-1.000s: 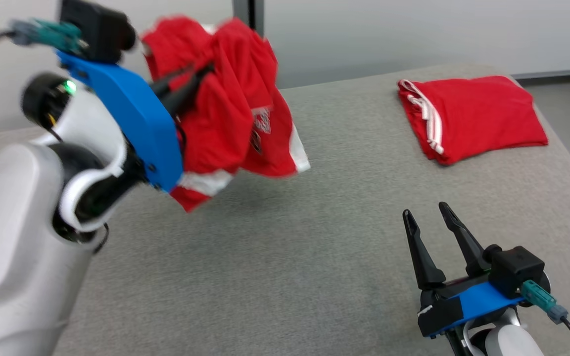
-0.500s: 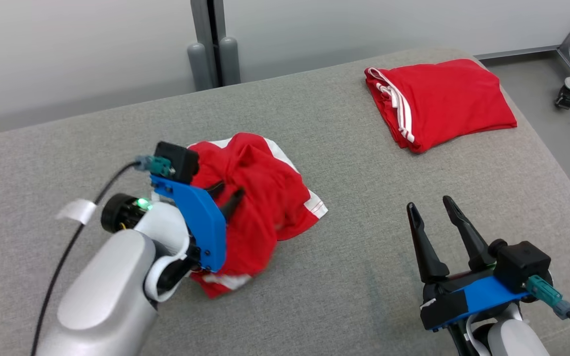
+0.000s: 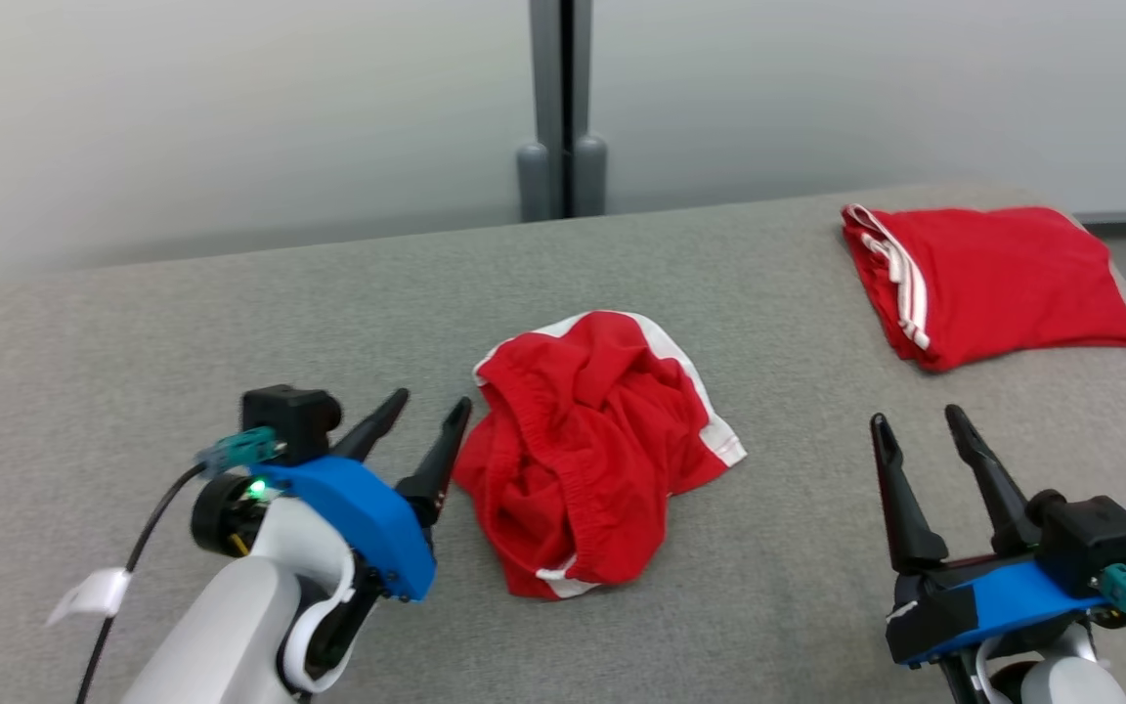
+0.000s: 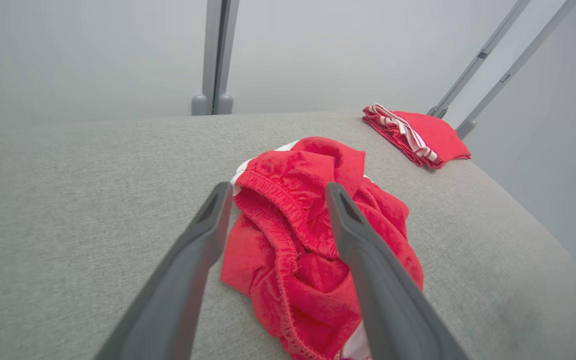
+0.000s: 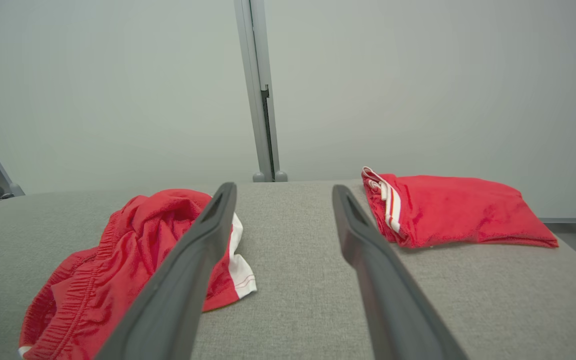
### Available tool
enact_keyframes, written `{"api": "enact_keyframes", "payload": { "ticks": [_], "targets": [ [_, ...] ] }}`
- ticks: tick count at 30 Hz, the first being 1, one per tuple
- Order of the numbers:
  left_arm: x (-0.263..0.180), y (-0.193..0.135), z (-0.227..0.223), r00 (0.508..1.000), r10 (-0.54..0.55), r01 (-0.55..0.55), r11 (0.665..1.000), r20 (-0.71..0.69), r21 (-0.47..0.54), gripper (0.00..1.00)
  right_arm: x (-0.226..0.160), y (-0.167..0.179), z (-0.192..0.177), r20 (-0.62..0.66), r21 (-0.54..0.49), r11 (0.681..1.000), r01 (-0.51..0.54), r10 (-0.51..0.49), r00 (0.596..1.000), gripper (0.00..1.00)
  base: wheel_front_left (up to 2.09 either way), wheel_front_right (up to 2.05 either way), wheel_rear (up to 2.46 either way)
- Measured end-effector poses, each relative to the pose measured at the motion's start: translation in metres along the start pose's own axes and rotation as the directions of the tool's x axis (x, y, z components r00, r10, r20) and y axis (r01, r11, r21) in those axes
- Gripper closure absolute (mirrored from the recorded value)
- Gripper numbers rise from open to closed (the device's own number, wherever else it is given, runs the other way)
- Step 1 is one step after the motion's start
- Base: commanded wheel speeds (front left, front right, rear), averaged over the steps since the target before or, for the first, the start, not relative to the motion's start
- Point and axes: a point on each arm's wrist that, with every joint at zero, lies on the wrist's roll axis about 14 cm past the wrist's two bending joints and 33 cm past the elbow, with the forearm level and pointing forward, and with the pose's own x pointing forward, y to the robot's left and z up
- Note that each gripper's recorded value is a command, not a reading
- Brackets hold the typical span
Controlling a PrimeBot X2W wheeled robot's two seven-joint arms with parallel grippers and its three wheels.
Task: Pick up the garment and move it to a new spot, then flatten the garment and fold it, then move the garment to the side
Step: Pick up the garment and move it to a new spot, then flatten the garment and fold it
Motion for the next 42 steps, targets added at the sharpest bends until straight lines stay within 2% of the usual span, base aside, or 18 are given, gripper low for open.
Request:
{"api": "enact_keyframes", "payload": {
  "ticks": [4,8,11,15,22,31,42],
  "targets": [
    [-0.033,0.026,0.021,0.982,0.117,-0.115,0.993,0.148,-0.026,0.00,0.003,0.008,0.007,0.018,-0.004,1.000,-0.026,0.026,1.000,0.00,0.00,0.00,0.00],
    [-0.068,0.050,0.036,0.928,0.238,-0.219,0.971,0.286,-0.097,0.00,0.004,0.020,0.008,0.016,0.000,0.998,-0.058,0.058,0.998,0.00,0.00,0.00,0.00],
    [-0.092,0.066,0.038,0.884,0.312,-0.292,0.950,0.349,-0.109,0.00,0.005,0.025,0.007,0.012,0.003,0.997,-0.074,0.074,0.997,0.00,0.00,0.00,0.00],
    [-0.116,0.082,0.031,0.844,0.375,-0.379,0.923,0.384,-0.068,0.00,0.006,0.028,0.006,0.005,0.004,0.997,-0.082,0.082,0.997,0.00,0.00,0.00,0.00],
    [-0.148,0.101,0.015,0.784,0.476,-0.496,0.866,0.399,-0.058,0.00,0.001,0.027,0.001,-0.010,0.007,0.997,-0.078,0.078,0.997,0.00,0.00,0.00,0.00],
    [-0.155,0.104,0.009,0.782,0.482,-0.522,0.853,0.396,-0.009,0.00,-0.010,0.020,-0.013,-0.051,0.015,0.998,-0.057,0.058,0.997,0.00,0.00,0.00,0.00],
    [-0.144,0.099,0.007,0.809,0.459,-0.504,0.863,0.368,0.033,0.00,-0.019,0.014,-0.021,-0.074,0.033,0.999,-0.033,0.036,0.997,0.00,0.00,0.00,0.00]
  ]
}}
